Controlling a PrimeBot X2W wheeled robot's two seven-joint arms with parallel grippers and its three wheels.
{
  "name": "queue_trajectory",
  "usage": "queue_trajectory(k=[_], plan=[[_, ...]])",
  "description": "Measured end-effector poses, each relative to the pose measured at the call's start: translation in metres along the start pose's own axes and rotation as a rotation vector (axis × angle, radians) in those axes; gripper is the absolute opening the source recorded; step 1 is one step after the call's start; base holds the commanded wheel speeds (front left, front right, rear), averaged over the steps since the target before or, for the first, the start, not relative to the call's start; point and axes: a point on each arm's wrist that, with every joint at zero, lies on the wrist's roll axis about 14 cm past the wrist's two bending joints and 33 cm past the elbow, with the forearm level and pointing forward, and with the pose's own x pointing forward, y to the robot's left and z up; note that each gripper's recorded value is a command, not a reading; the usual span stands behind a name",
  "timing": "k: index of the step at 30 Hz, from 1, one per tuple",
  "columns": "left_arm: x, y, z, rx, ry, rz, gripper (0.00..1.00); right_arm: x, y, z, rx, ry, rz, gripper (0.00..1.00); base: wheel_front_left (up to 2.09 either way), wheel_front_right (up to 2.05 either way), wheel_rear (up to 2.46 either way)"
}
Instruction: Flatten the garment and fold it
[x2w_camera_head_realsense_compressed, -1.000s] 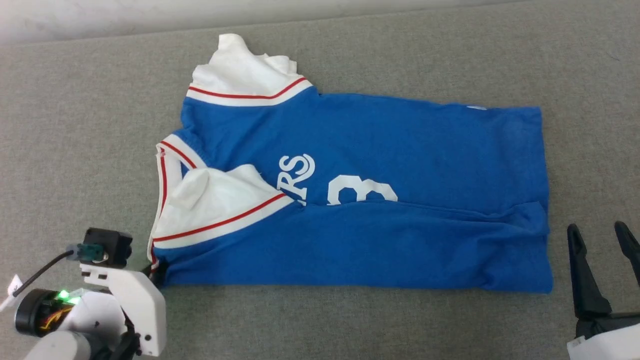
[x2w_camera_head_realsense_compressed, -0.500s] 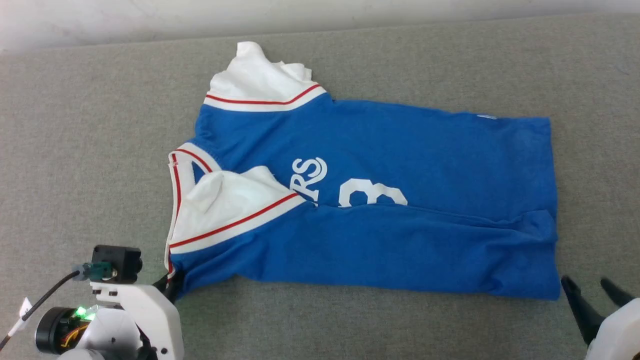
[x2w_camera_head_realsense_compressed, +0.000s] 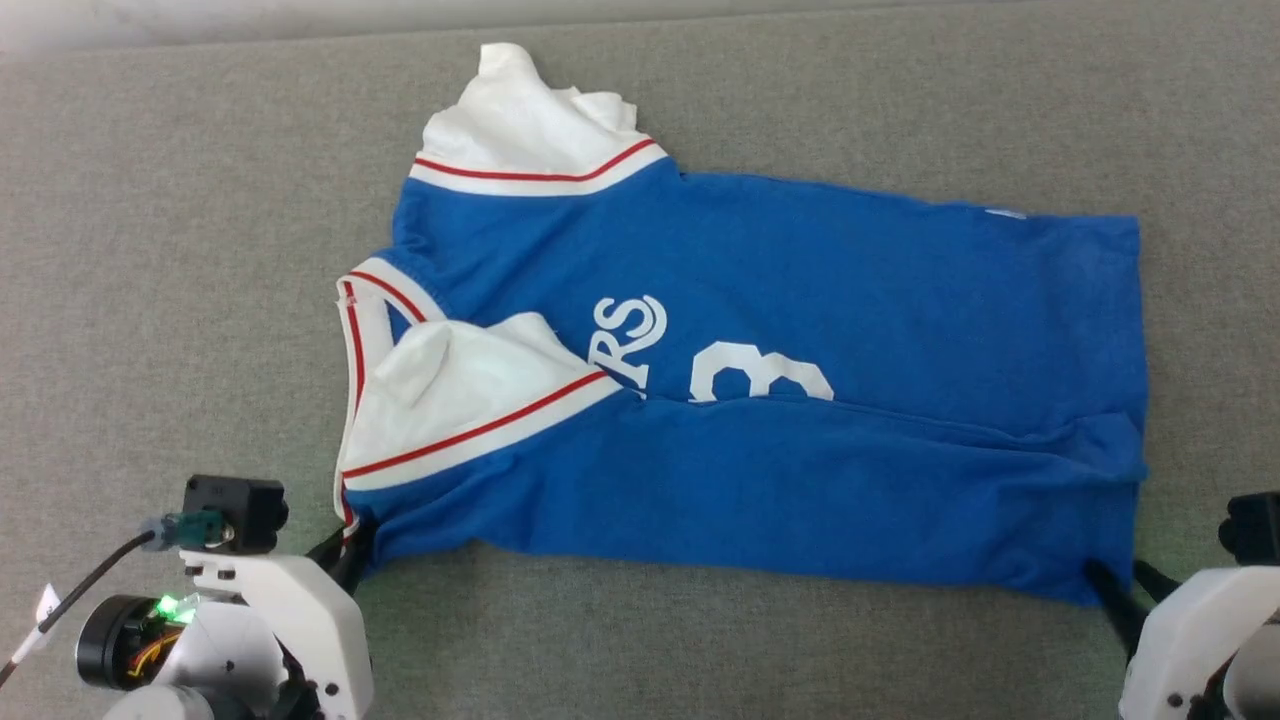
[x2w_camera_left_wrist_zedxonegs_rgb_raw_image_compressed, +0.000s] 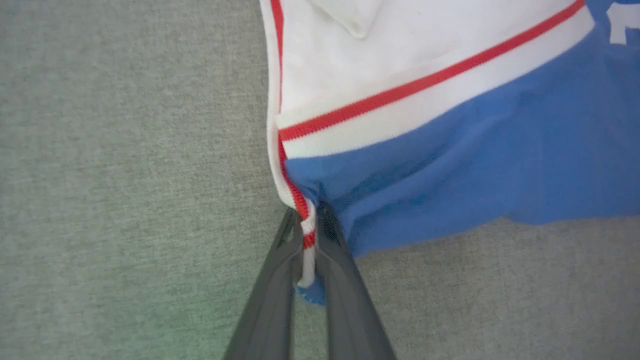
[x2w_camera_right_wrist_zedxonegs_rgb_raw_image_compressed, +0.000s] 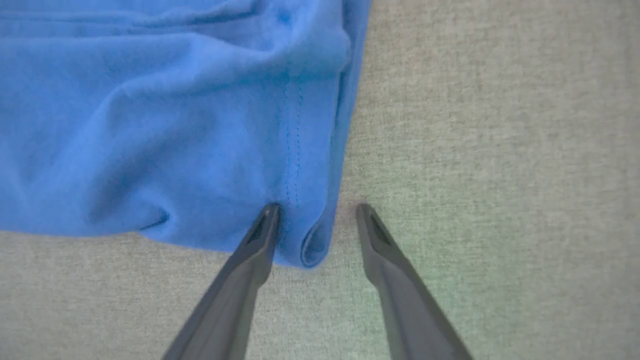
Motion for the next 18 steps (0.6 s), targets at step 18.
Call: queue_trajectory(k=[18], plan=[[-0.053,-0.013,-0.004,-0.200,-0.006,-0.064,0.00,-0.049,-0.039,0.048,-0.010,-0.142,-0.071,0.00,0.00,0.00,0.00]])
